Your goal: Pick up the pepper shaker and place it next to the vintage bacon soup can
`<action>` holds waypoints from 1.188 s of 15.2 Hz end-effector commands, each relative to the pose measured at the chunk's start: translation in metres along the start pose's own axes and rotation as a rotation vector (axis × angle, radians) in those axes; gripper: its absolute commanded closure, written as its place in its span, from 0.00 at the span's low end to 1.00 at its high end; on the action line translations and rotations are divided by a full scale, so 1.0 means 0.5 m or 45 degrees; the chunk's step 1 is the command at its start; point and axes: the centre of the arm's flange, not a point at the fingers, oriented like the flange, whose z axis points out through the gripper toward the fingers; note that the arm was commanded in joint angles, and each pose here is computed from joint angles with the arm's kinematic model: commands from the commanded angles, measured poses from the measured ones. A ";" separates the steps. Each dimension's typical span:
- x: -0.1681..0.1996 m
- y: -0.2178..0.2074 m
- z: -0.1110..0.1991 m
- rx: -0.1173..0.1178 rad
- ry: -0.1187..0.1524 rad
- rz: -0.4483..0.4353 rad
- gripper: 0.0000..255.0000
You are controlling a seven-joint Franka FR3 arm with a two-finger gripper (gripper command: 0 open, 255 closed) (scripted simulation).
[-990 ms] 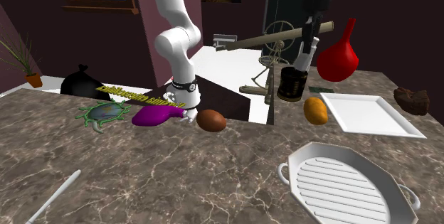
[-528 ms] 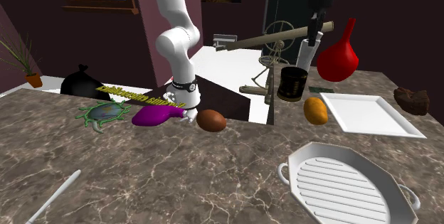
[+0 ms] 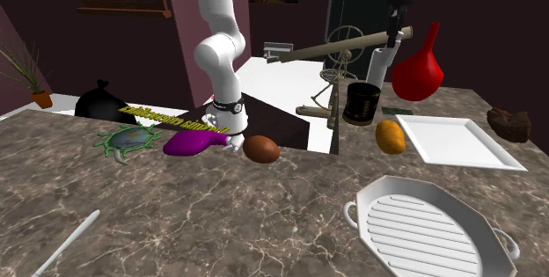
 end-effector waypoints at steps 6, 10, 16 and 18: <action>0.001 -0.079 0.049 0.001 0.000 0.002 1.00; -0.003 -0.078 0.091 0.001 0.000 0.002 1.00; -0.008 -0.075 0.154 0.001 0.000 0.002 1.00; -0.010 -0.074 0.175 0.001 0.000 0.002 1.00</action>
